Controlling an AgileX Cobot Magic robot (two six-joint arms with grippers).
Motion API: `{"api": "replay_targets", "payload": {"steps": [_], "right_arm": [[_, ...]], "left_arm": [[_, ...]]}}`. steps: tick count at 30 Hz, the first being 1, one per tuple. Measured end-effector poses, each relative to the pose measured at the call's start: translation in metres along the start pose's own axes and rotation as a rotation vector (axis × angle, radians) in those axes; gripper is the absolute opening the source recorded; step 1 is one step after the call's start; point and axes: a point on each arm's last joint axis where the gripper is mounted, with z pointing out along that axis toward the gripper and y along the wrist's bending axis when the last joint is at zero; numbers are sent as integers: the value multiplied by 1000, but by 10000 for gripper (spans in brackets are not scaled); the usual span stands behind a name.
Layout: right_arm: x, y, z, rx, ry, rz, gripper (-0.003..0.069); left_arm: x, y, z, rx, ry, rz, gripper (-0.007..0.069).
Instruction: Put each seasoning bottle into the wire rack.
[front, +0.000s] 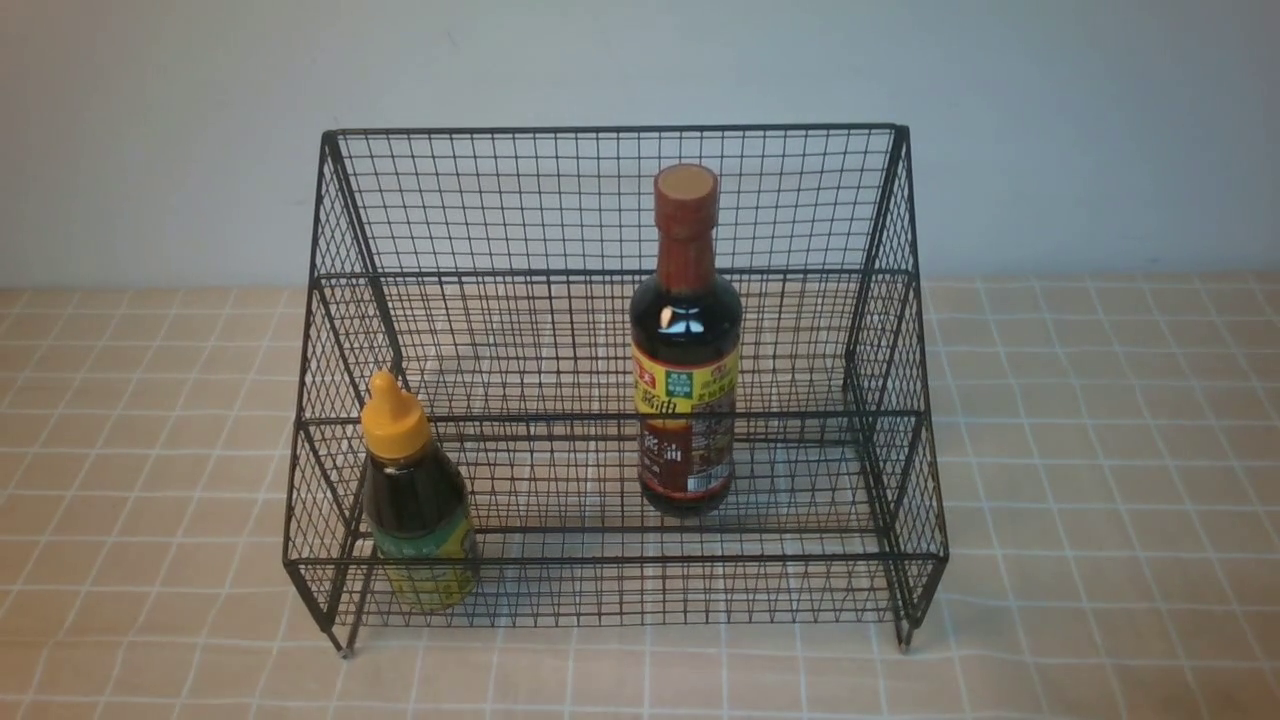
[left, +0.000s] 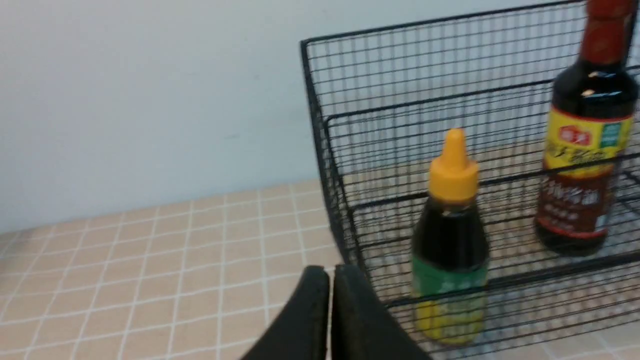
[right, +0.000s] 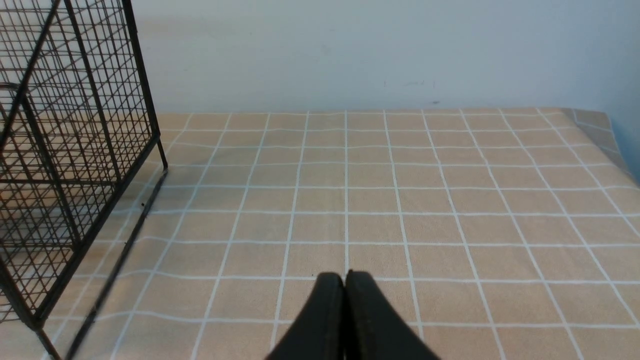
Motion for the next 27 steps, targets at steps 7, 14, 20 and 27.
{"api": "replay_targets", "payload": {"steps": [7,14,20,27], "right_arm": [[0,0,0,0,0,0,-15],[0,0,0,0,0,0,-15],[0,0,0,0,0,0,-15],[0,0,0,0,0,0,-15]], "left_arm": [[74,-1,28,-19,199,41,-7],[90,-1,34,-36,197,3,-7],[89,1,35,-62,166,-12,-7],[90,3,35,-84,172,52,-7]]}}
